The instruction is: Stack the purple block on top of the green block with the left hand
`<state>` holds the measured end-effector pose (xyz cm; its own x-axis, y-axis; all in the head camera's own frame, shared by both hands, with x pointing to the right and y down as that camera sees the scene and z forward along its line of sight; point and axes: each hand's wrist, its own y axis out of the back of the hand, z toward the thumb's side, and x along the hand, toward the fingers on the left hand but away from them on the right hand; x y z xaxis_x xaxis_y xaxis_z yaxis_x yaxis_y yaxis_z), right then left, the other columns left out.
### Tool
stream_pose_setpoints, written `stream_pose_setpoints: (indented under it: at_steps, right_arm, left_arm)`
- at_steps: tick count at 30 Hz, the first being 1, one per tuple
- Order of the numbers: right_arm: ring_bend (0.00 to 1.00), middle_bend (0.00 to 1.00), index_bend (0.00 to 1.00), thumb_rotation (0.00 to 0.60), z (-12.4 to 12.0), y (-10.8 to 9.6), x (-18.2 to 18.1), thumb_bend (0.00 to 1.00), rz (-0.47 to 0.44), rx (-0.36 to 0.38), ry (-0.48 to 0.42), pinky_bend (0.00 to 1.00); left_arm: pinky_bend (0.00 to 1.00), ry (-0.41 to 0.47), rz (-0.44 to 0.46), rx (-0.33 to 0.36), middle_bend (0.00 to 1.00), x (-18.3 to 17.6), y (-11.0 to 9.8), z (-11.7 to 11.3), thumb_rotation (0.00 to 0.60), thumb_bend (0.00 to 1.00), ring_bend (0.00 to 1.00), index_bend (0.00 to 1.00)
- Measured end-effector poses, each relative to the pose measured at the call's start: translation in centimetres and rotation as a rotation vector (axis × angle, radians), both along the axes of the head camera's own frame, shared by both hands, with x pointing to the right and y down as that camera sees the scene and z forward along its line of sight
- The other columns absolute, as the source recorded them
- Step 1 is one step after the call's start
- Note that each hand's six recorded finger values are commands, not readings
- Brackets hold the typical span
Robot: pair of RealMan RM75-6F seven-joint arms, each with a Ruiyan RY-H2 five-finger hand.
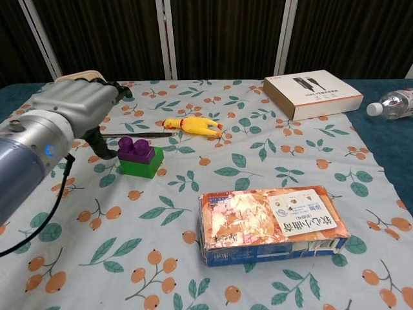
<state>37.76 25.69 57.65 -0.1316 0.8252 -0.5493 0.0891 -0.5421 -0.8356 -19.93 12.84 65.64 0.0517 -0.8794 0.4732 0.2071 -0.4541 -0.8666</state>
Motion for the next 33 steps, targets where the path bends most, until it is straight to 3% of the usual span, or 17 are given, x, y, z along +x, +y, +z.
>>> stream_pose_setpoints:
  at_steps: [9,12,20,25,33]
  right_arm:
    - [0.22,0.08,0.18,0.6,-0.3,0.0,0.0,0.15,0.006,0.012,0.006,0.0]
    - [0.22,0.08,0.18,0.6,-0.2,0.0,0.1,0.15,0.007,0.012,0.009,0.0]
    - [0.22,0.08,0.18,0.6,-0.4,-0.1,0.4,0.15,0.014,0.029,0.012,0.0]
    - [0.22,0.08,0.18,0.6,-0.8,-0.2,0.1,0.15,0.003,0.042,0.004,0.0]
    - [0.22,0.08,0.18,0.6,-0.8,-0.4,0.0,0.15,0.006,0.044,0.001,0.0]
  left_arm:
    - [0.07,0.073,-0.038,0.037,0.05,-9.1,0.1,-3.8,0.6,0.26,0.0,0.11]
    - [0.07,0.121,-0.045,0.049,0.06,-11.7,1.0,-5.0,0.6,0.26,0.0,0.12]
    - [0.06,0.216,-0.08,0.075,0.08,-16.9,5.8,-7.0,0.6,0.26,0.0,0.14]
    - [0.06,0.212,-0.073,0.148,0.08,-19.0,7.3,-7.9,0.6,0.26,0.0,0.15]
    - [0.06,0.146,-0.034,0.175,0.08,-19.7,8.1,-8.2,0.6,0.26,0.0,0.14]
